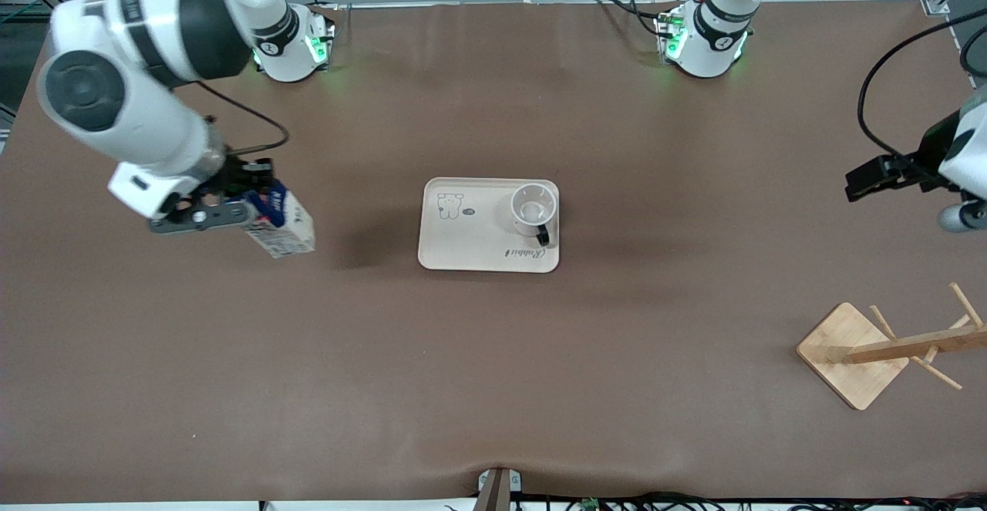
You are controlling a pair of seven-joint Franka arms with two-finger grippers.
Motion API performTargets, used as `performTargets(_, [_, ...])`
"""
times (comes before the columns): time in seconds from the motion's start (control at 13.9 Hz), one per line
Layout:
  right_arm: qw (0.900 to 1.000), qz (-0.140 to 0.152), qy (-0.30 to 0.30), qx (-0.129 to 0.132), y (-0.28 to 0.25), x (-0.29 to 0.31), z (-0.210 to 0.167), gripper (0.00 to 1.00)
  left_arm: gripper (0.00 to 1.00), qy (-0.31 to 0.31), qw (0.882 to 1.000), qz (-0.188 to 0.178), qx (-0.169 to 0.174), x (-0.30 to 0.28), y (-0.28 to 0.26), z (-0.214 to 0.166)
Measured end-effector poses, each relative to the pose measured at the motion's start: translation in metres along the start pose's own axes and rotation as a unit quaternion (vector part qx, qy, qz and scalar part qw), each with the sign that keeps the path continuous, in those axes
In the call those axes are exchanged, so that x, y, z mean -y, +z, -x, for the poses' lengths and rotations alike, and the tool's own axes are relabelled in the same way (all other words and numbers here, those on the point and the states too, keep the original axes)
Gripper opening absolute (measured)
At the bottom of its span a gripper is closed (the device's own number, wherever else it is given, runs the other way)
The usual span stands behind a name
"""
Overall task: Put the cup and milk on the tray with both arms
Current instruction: 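Carry the milk carton to the tray with the right gripper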
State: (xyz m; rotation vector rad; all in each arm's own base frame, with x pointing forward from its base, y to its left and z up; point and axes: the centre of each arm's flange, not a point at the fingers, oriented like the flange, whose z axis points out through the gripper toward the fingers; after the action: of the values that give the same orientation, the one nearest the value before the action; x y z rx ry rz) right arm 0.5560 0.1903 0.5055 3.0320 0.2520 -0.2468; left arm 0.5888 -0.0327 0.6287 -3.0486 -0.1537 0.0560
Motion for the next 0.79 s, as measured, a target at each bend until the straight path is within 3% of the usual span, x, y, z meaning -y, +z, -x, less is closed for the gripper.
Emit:
performTargets(0.22, [1.0,-0.023,-0.003,0.005,0.008,0.072,-0.016,0.5,1.0,0.005,1.0,-0.017,-0.005,-0.01,-0.017,0.019])
performTargets(0.57, [0.996,-0.045,0.025,0.071,0.066,0.157,-0.041,0.5,1.0,0.01,1.0,0.01,0.009,-0.007,-0.017,0.039])
performTargets(0.79, [0.992,-0.062,0.031,0.102,0.101,0.192,-0.052,0.5,1.0,0.016,1.0,0.011,0.001,-0.01,-0.016,0.054])
